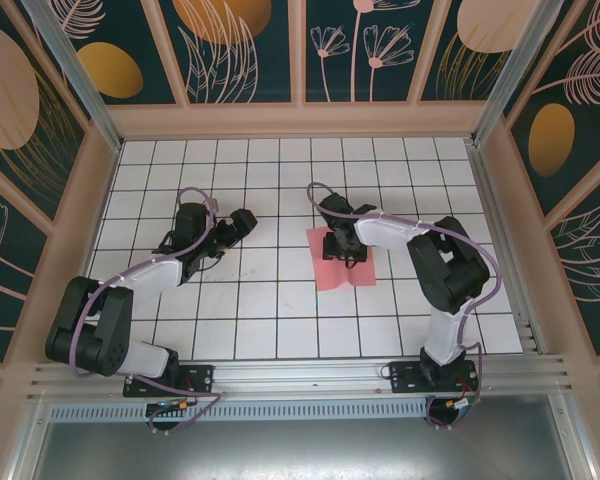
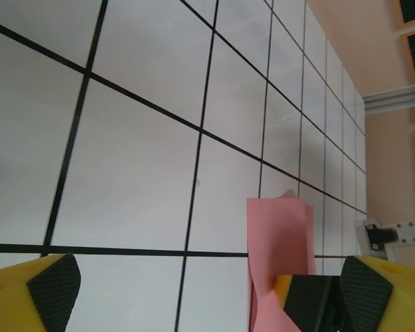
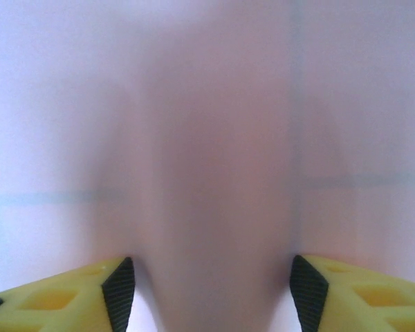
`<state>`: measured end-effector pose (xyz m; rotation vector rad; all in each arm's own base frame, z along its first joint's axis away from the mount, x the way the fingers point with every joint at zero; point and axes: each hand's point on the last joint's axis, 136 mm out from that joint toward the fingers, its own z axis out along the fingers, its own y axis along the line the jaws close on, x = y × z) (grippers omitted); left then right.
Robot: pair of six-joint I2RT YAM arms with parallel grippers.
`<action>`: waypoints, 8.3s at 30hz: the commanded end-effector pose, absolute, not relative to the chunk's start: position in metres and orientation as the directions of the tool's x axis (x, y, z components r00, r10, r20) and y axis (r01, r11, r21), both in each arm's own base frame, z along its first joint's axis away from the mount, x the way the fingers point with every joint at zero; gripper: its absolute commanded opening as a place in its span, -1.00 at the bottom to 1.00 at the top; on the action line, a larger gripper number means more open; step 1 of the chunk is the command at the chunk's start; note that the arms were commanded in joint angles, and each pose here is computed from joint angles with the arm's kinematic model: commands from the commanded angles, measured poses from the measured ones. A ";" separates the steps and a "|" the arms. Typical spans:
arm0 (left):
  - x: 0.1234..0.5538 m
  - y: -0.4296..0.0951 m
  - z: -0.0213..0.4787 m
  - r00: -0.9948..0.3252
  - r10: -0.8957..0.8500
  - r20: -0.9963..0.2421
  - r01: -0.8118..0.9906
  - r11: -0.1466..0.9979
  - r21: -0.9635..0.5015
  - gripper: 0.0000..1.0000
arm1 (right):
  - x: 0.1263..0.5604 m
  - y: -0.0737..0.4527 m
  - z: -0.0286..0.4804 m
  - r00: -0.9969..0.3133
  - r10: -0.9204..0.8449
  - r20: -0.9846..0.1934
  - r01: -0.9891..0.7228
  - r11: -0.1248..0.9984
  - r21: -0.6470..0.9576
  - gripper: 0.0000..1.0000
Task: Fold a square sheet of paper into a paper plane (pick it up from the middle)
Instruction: Fold the square sheet of paper in half at the center of the table, then hold the square sheet of paper at the center of the table.
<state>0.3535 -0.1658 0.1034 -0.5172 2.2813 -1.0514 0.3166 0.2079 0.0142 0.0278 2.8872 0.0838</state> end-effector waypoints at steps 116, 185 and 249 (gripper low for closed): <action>0.316 -0.303 0.050 -0.911 -0.330 -0.249 0.031 0.545 -0.838 -1.00 | 0.281 0.253 0.046 -0.987 0.073 -0.141 -0.043 0.731 0.680 0.12; 0.336 -0.256 0.090 -0.815 -0.401 -0.419 -0.048 0.767 -0.640 -0.17 | 0.261 0.225 -0.026 -0.997 0.026 -0.067 -0.010 0.876 0.482 -0.18; 0.313 -0.319 0.044 -0.938 -0.207 -0.278 0.074 0.665 -0.744 -0.76 | 0.246 0.227 -0.079 -0.995 -0.102 0.002 -0.098 0.967 0.237 -0.13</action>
